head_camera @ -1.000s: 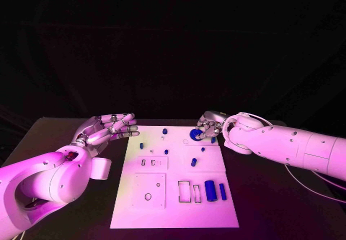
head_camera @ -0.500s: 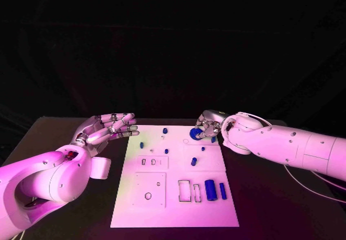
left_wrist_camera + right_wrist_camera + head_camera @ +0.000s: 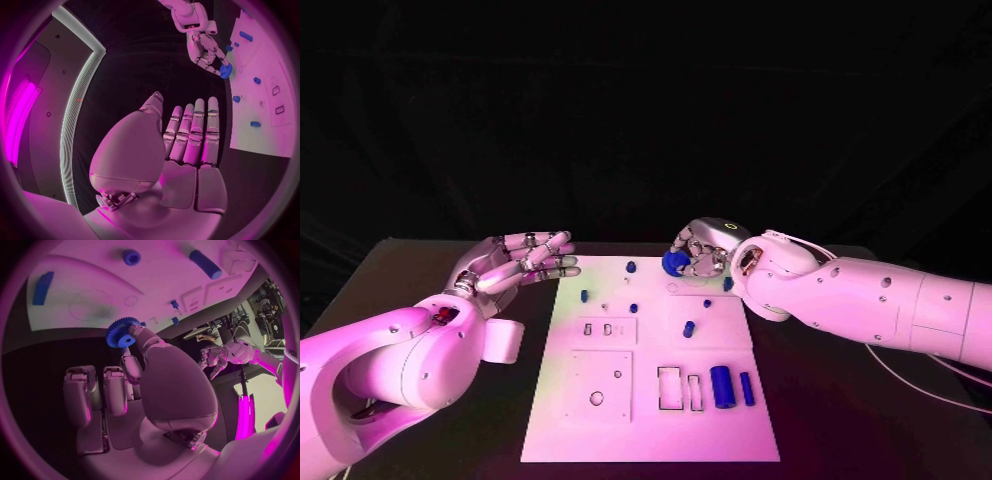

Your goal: Assemble the parts on the task board

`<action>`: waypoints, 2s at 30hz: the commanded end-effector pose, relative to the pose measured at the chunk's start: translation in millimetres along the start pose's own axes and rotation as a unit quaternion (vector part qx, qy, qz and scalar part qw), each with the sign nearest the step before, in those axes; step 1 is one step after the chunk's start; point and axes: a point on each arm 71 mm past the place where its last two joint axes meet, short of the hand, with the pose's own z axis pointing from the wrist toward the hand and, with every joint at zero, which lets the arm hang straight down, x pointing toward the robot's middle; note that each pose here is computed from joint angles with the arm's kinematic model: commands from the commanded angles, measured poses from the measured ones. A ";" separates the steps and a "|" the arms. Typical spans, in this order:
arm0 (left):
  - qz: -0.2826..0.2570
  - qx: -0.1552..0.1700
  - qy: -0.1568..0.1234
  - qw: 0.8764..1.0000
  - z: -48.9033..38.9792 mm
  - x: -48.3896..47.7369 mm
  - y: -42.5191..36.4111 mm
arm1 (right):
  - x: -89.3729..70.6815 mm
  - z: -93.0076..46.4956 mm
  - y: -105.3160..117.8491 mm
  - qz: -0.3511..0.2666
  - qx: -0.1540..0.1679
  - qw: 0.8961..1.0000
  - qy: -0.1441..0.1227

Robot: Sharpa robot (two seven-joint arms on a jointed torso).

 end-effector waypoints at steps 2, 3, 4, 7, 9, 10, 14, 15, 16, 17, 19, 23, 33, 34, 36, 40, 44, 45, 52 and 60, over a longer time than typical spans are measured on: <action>-0.002 0.004 0.012 1.000 0.8 3.7 -1.0 | -1.2 6.0 25.3 -0.042 -0.039 0.998 -0.035; -0.002 0.004 0.013 1.000 0.9 3.9 -1.0 | -0.1 8.1 30.3 -0.044 -0.043 0.997 -0.035; -0.003 0.004 0.013 1.000 1.0 4.1 -0.9 | 1.0 10.2 35.1 -0.046 -0.047 0.997 -0.036; -0.003 0.004 0.014 1.000 1.3 4.8 -0.8 | 4.8 16.6 47.4 -0.049 -0.055 0.997 -0.035; -0.003 0.004 0.014 1.000 1.6 5.1 -0.7 | 8.2 21.2 55.1 -0.050 -0.060 0.996 -0.032; -0.003 0.004 0.014 1.000 1.7 5.4 -0.6 | 10.2 23.3 58.6 -0.051 -0.062 0.996 -0.031; -0.004 0.004 0.016 1.000 2.0 6.2 -0.5 | 21.1 31.0 70.1 -0.052 -0.068 0.996 -0.019; -0.004 0.004 0.016 1.000 2.0 6.3 -0.5 | 23.4 32.2 71.7 -0.052 -0.069 0.996 -0.017; -0.004 0.004 0.016 1.000 2.0 6.4 -0.5 | 25.7 33.1 73.3 -0.052 -0.070 0.996 -0.014; -0.004 0.004 0.016 1.000 2.1 6.5 -0.5 | 28.5 34.0 75.1 -0.052 -0.071 0.996 -0.010; -0.004 0.004 0.016 1.000 2.1 6.7 -0.5 | 33.7 35.2 78.3 -0.051 -0.072 0.996 -0.004; -0.004 0.003 0.016 1.000 2.1 6.5 -0.5 | 40.0 36.3 81.4 -0.052 -0.073 0.996 0.006; -0.003 0.003 0.015 1.000 1.7 5.7 -0.6 | 47.2 38.0 80.5 -0.057 -0.066 0.996 0.027; -0.003 0.003 0.015 1.000 1.7 5.7 -0.6 | 47.6 38.1 80.5 -0.057 -0.066 0.996 0.028; -0.003 0.003 0.015 1.000 1.6 5.6 -0.6 | 48.6 38.3 80.5 -0.058 -0.065 0.996 0.031; -0.003 0.003 0.015 1.000 1.6 5.6 -0.6 | 49.9 39.2 79.0 -0.062 -0.058 0.996 0.036; -0.003 0.003 0.015 1.000 1.5 5.3 -0.6 | 50.4 40.0 76.3 -0.066 -0.051 0.996 0.038; -0.003 0.003 0.015 1.000 1.4 5.2 -0.6 | 50.4 40.2 75.9 -0.066 -0.050 0.996 0.038; -0.003 0.002 0.014 1.000 1.1 4.9 -0.7 | 51.4 40.9 76.3 -0.064 -0.053 0.996 0.043; -0.002 0.002 0.013 1.000 0.7 4.0 -0.8 | 53.8 39.7 75.2 -0.058 -0.052 0.995 0.062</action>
